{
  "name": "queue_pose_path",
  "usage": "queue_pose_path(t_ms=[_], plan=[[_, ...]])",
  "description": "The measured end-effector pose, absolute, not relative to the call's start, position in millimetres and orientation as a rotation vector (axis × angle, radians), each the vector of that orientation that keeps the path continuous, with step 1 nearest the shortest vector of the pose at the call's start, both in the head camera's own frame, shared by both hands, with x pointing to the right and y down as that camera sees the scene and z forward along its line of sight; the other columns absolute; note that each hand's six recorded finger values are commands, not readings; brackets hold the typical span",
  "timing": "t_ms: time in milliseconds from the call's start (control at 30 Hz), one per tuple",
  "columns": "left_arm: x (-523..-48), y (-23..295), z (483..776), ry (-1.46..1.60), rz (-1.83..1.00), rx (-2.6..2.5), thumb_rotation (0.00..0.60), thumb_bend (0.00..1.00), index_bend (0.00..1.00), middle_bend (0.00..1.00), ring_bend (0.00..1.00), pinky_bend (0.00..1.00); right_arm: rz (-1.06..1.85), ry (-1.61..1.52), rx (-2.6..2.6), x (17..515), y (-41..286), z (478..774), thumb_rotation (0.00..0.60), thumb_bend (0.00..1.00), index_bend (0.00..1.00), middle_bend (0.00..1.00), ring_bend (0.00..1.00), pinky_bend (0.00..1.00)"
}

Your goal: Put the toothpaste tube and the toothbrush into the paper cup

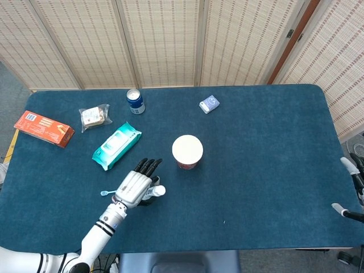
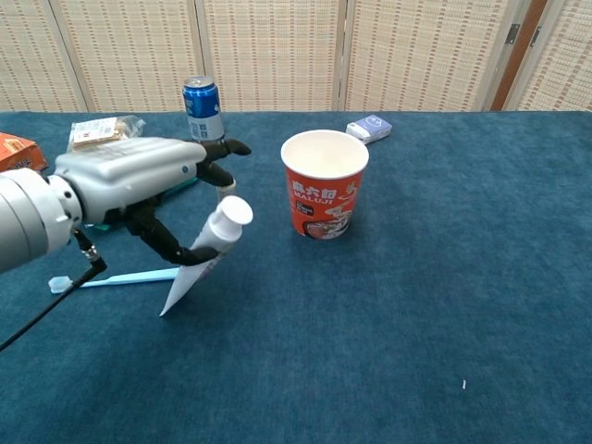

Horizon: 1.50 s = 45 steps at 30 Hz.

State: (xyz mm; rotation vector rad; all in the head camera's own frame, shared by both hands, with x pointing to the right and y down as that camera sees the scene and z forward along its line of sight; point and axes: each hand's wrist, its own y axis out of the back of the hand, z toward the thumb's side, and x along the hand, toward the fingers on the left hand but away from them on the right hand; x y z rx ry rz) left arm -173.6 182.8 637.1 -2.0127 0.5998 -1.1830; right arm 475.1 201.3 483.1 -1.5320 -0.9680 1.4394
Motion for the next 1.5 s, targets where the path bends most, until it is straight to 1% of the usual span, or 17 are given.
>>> queue_pose_path(t_ms=[667,1167,1500], plan=[[-190.6,137.8,592.5,0.87,-1.144,-2.032,0.6,0.36,0.64,0.0,0.0,0.0,1.44,-0.957,-1.55,470.3,200.4,488.1,0.6,0.0,0.07,0.0,0.0,0.05],[-175.3,108.0,555.4,0.881,-1.056,-1.949,0.6,0.37,0.64,0.0,0.0,0.0,1.435,-0.954,-1.559,468.8,199.9,488.3,0.6,0.0,0.07,0.0,0.0,0.05],[-163.2,91.7,537.4,0.931,-1.023,-1.948,0.6,0.37,0.64,0.0,0.0,0.0,1.43,-0.956,-1.561,468.7,200.3,487.7,0.6,0.0,0.07,0.0,0.0,0.05]])
